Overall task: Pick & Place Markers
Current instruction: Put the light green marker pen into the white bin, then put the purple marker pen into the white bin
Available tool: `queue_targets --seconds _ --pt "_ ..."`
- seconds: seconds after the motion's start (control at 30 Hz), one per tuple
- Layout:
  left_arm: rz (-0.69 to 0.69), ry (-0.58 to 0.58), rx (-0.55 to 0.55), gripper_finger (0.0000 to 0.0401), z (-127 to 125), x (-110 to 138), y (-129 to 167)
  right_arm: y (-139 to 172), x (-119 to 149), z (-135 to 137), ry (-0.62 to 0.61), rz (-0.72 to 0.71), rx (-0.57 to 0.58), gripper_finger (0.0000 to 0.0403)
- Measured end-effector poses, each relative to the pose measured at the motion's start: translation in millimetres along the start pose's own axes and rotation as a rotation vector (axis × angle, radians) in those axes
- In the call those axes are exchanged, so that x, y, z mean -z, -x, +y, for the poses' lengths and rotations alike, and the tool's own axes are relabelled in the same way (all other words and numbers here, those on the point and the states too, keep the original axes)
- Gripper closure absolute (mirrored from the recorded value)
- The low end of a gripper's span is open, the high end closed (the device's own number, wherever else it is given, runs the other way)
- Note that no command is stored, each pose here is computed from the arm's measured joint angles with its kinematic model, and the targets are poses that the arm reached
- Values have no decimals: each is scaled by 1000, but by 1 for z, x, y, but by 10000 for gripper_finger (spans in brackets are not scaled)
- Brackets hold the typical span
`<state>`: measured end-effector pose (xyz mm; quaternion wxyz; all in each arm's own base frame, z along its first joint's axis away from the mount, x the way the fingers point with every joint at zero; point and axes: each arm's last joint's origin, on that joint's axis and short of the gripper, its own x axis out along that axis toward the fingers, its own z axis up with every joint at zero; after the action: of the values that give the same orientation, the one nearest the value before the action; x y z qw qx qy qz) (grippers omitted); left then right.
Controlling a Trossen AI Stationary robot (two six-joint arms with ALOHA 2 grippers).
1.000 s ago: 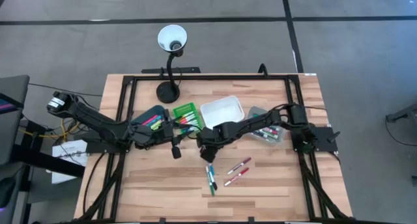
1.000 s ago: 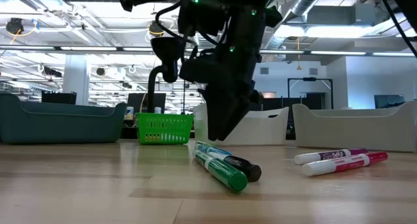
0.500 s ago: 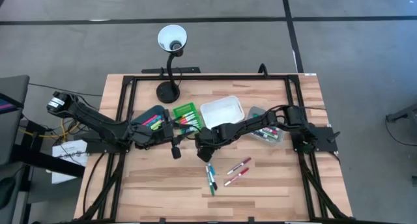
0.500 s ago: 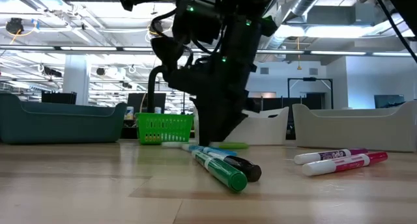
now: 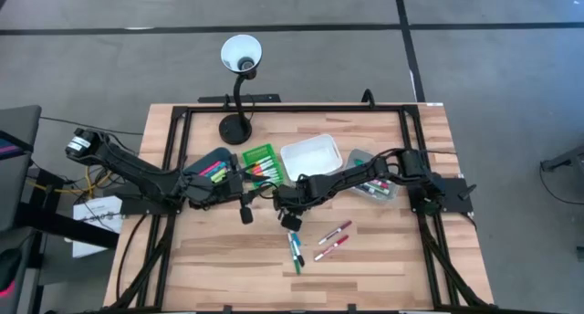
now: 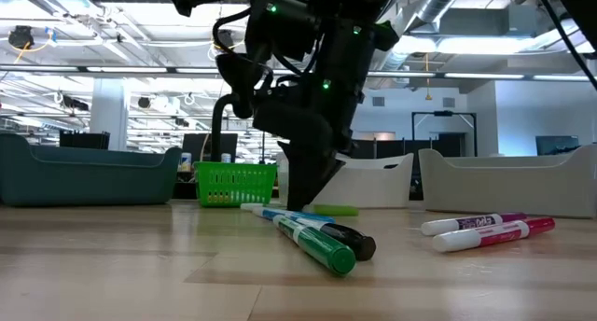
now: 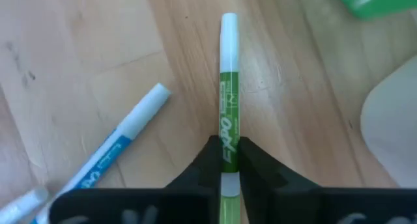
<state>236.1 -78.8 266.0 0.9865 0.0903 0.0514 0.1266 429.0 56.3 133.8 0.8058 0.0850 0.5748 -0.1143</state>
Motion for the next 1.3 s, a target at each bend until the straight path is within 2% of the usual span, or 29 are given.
queue_targets --seconds 0.1,0.2,0.3,0.37,0.43,0.6,0.7,0.83,0.9,0.97,1.07,1.17,1.3 --pt "0 0 0 307 0 0 0 4 0 0 59 11 4 388" --pt "0 3 0 307 0 0 0 16 -7 3 73 2 -4 369" --pt "0 5 0 307 0 0 0 46 -16 6 132 15 5 362" --pt "-6 18 -1 307 0 -1 0 68 -15 4 183 57 43 370" --pt "-7 41 0 307 0 -1 0 92 -16 1 244 42 94 383" --pt "-7 71 19 307 -1 0 1 153 0 -23 300 14 239 390" --pt "-13 75 38 307 -5 -1 3 168 12 -44 330 -51 224 380" --pt "-24 77 68 307 -11 -2 8 151 28 -75 379 -174 96 383" --pt "-28 77 82 307 -14 -3 10 130 36 -92 439 -221 79 389" --pt "-29 75 99 307 -16 -3 11 112 38 -108 488 -263 110 392" --pt "-38 72 184 307 -18 -3 12 97 33 -128 505 -257 148 395" --pt "-46 70 282 307 -21 -3 12 78 29 -137 486 -208 136 402" --pt "-29 56 270 307 -19 2 11 56 31 -144 477 -133 106 401"
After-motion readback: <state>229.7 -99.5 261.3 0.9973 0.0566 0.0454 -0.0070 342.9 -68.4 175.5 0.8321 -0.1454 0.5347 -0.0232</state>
